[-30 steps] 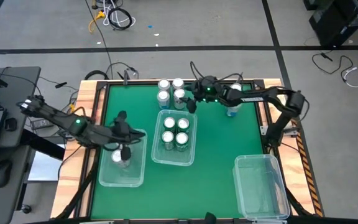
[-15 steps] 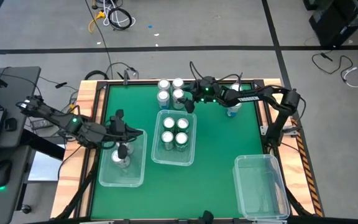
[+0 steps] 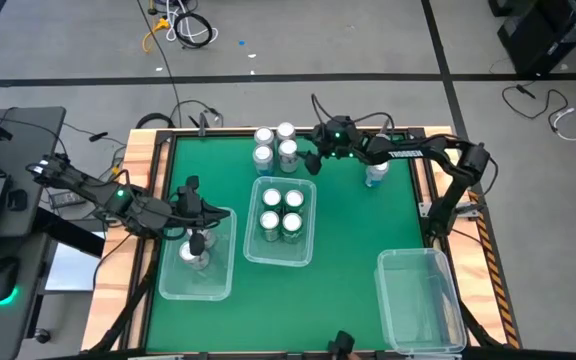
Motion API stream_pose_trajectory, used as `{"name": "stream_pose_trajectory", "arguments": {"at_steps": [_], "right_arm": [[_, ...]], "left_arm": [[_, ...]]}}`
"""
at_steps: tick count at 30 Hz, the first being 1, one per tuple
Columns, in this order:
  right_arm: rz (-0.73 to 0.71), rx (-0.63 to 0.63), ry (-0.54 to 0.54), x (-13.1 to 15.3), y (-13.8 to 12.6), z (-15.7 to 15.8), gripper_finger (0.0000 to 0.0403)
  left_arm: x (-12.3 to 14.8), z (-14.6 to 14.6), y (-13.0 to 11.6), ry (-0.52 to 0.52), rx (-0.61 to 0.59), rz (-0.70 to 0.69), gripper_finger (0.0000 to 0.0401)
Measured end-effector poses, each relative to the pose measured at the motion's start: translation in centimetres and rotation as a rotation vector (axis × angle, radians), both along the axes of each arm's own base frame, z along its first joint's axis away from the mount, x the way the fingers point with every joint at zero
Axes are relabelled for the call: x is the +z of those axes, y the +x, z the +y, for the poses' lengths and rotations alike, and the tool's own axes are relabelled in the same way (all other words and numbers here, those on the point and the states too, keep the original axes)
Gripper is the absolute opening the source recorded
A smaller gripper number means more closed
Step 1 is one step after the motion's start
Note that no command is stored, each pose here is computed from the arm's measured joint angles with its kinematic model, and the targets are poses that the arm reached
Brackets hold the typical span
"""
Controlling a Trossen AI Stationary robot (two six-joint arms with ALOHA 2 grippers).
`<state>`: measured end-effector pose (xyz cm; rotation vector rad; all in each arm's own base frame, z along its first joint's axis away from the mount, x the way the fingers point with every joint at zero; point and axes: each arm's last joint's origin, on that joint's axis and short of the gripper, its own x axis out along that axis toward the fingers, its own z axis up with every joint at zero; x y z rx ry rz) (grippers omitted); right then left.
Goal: Sort soda cans
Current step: Put the silver soda can into the button left bin
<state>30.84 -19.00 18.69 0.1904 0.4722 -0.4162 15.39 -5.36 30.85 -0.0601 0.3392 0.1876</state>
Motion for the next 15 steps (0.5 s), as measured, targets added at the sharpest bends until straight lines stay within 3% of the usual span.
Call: {"name": "stream_pose_trajectory", "arguments": {"at_steps": [15], "right_arm": [[-0.062, 0.083, -0.098, 0.72, 0.98, 0.81, 0.0326]], "left_arm": [[-0.04, 0.00, -0.01, 0.004, -0.001, 0.004, 0.0001]]}}
